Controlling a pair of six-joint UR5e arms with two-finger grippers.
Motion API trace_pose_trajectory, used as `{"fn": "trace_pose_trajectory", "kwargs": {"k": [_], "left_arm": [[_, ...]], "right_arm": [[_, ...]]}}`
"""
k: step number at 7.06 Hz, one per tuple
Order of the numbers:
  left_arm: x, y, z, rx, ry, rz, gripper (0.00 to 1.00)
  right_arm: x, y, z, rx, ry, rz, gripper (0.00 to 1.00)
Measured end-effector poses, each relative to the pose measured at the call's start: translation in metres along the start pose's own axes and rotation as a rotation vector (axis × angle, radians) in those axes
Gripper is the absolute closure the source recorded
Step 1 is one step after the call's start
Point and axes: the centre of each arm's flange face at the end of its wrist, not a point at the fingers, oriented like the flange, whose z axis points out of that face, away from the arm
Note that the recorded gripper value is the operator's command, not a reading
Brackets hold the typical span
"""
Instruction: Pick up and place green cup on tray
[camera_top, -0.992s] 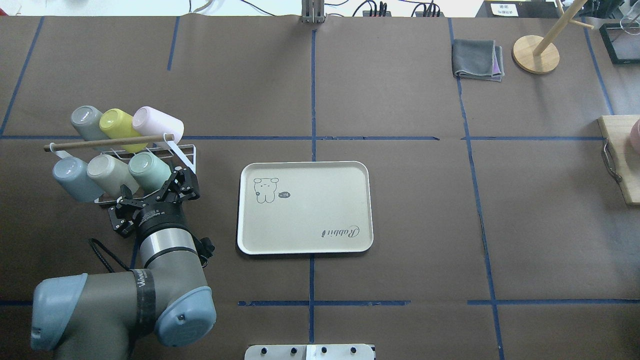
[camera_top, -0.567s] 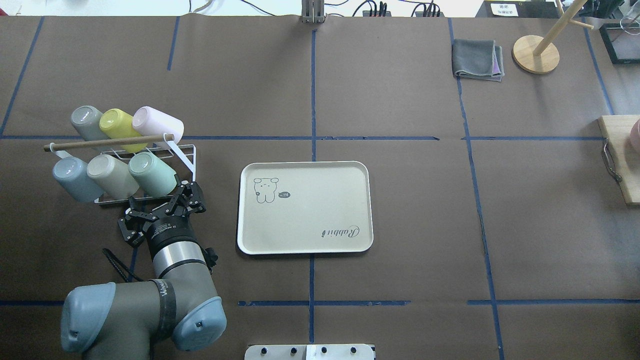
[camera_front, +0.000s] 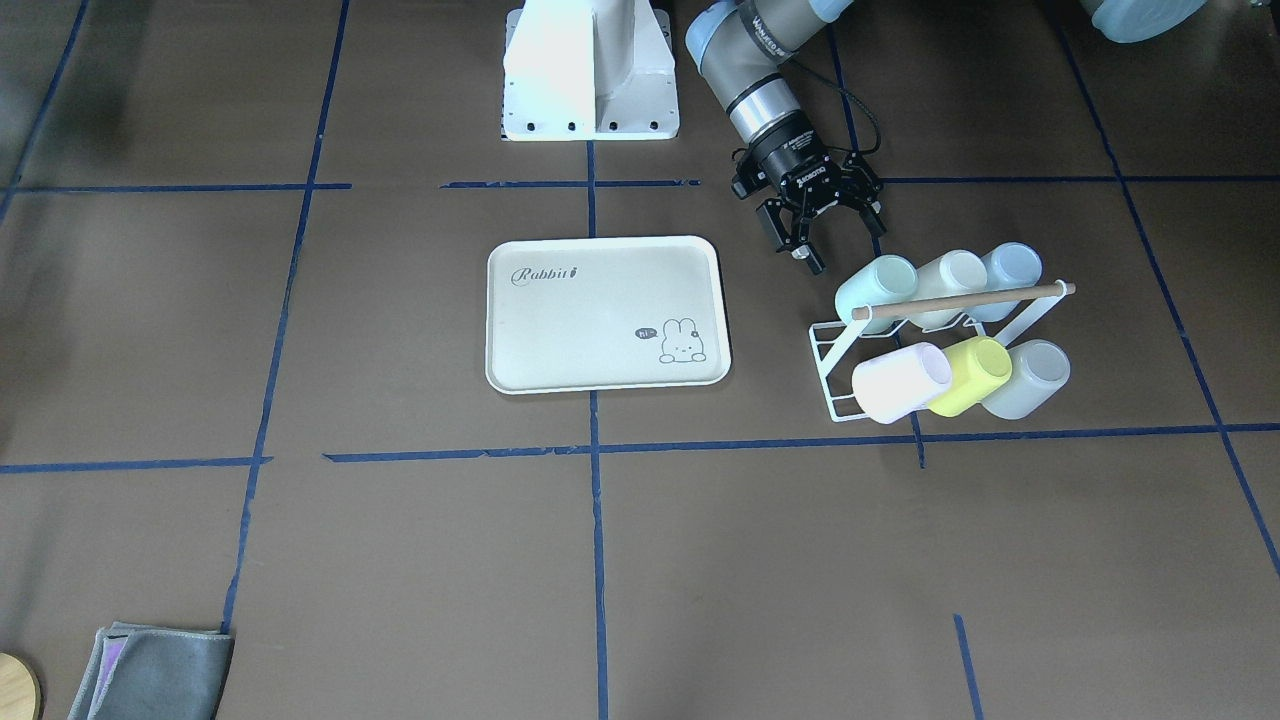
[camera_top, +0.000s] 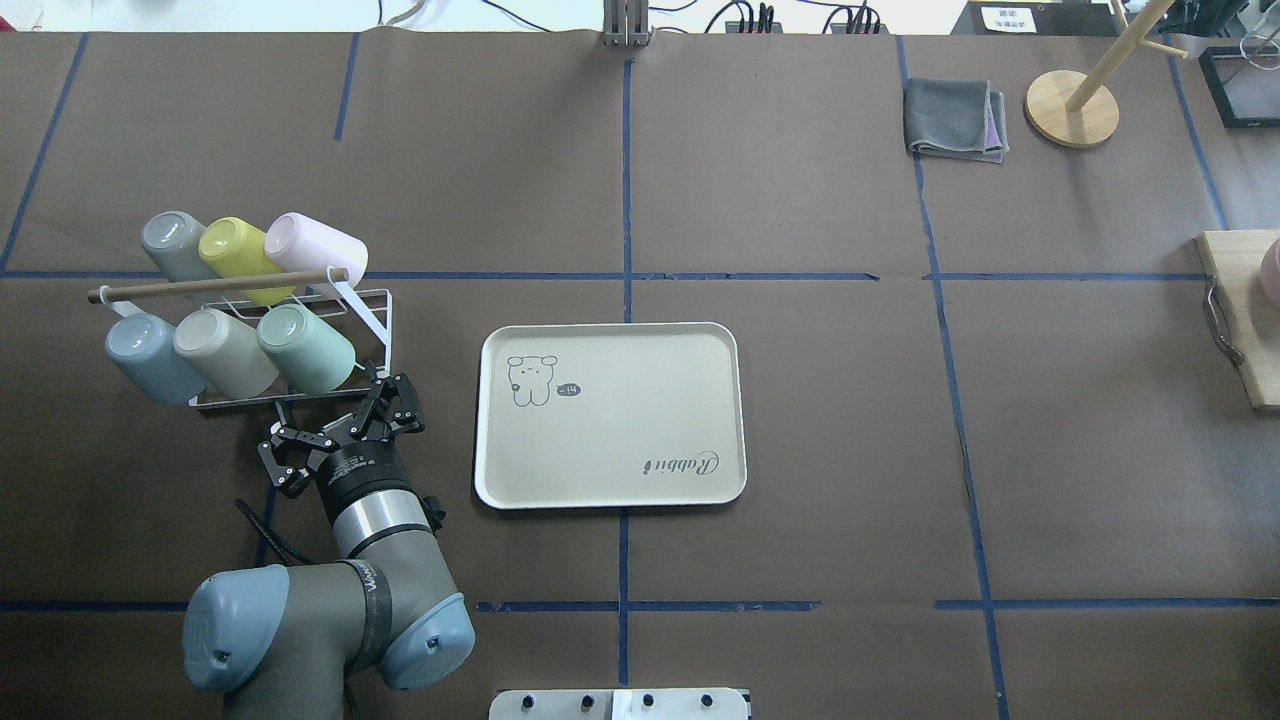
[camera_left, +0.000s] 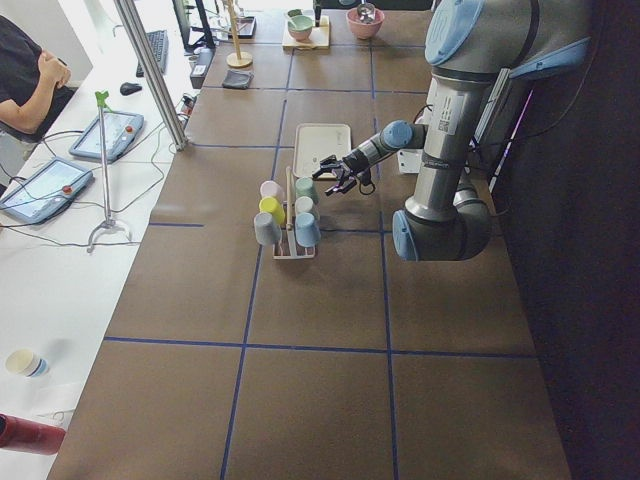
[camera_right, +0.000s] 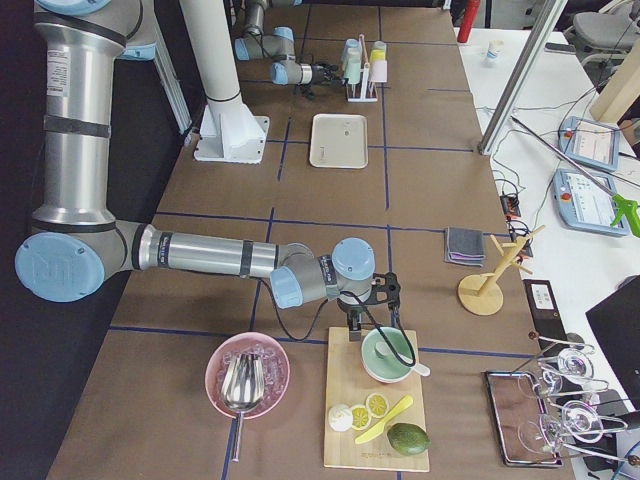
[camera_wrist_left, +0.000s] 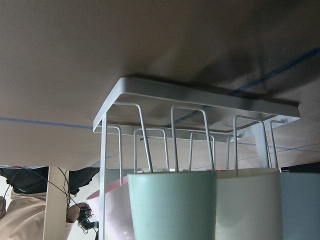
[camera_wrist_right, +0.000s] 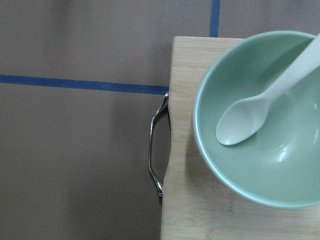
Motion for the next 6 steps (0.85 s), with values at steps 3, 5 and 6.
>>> {"fn": "trace_pose_trajectory", "kwargs": {"k": [3, 5, 6], "left_arm": [[-0.002, 0.004, 0.023, -0.046, 0.016, -0.001, 0.02], [-0.002, 0.005, 0.035, -0.064, 0.03, 0.001, 0.02], [-0.002, 0.004, 0.039, -0.07, 0.035, 0.004, 0.03]], "right_arm": [[0.001, 0.002, 0.001, -0.003, 0.001, 0.003, 0.0], [0.002, 0.002, 0.001, -0.005, 0.001, 0.005, 0.0], [0.003, 0.002, 0.002, -0.007, 0.002, 0.007, 0.0]]}}
